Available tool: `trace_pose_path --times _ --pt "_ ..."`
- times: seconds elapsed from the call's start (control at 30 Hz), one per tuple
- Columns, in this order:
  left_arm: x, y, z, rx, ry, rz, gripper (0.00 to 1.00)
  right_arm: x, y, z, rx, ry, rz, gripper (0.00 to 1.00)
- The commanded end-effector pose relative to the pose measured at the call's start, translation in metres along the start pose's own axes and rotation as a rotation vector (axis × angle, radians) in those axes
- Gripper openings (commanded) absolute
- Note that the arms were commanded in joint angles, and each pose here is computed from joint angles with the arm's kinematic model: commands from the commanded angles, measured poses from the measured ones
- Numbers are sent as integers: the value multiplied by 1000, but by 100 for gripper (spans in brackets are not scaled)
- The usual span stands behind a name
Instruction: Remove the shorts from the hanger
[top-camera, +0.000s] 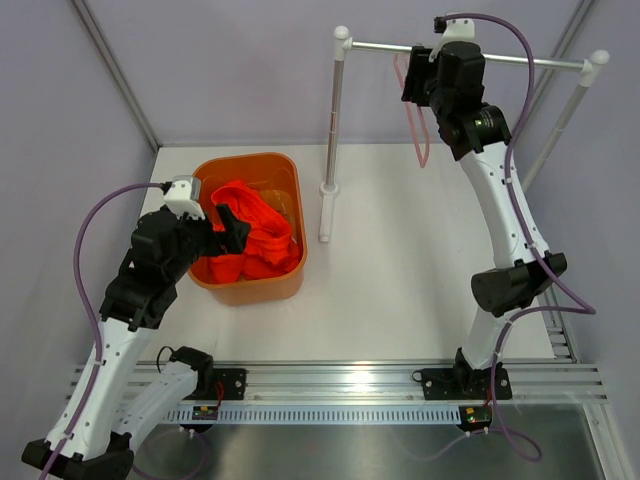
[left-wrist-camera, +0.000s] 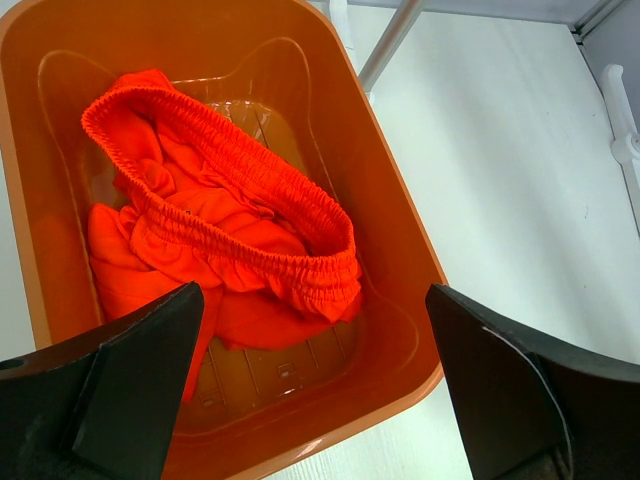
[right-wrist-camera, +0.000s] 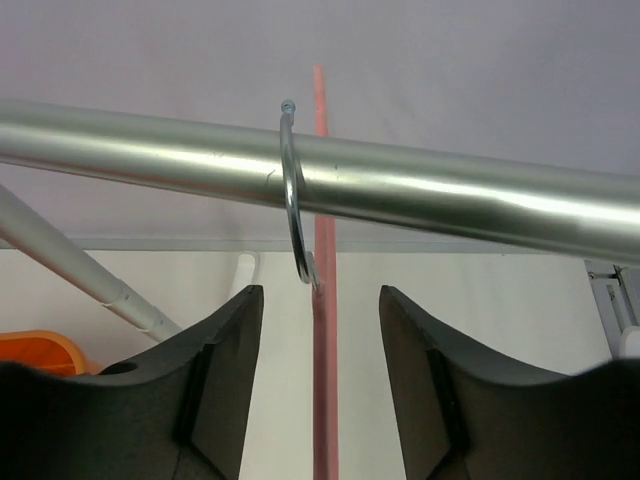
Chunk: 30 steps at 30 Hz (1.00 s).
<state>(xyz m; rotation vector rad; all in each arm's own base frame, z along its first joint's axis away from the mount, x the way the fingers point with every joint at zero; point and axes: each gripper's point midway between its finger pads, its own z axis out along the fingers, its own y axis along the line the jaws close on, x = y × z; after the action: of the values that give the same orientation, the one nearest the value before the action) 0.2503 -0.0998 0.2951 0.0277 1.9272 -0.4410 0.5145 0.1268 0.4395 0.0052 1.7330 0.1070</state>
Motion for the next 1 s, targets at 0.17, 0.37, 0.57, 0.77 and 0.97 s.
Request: trace_pose_path --times 0.17,0.37,0.57,0.77,0.97 --pt "-6 -2 3 12 -26 26 99 -22 -23 -52 66 -41 60 73" --pt "-4 1 4 2 -22 33 99 -19 -46 -111 123 -60 105 83" --pt "-6 -3 4 25 -38 34 99 12 -59 -174 110 -62 209 100" --pt "-4 -2 3 27 -46 39 99 86 -51 -202 31 70 281 100" --pt "-5 2 3 5 -63 40 99 134 -51 -226 -10 121 294 99"
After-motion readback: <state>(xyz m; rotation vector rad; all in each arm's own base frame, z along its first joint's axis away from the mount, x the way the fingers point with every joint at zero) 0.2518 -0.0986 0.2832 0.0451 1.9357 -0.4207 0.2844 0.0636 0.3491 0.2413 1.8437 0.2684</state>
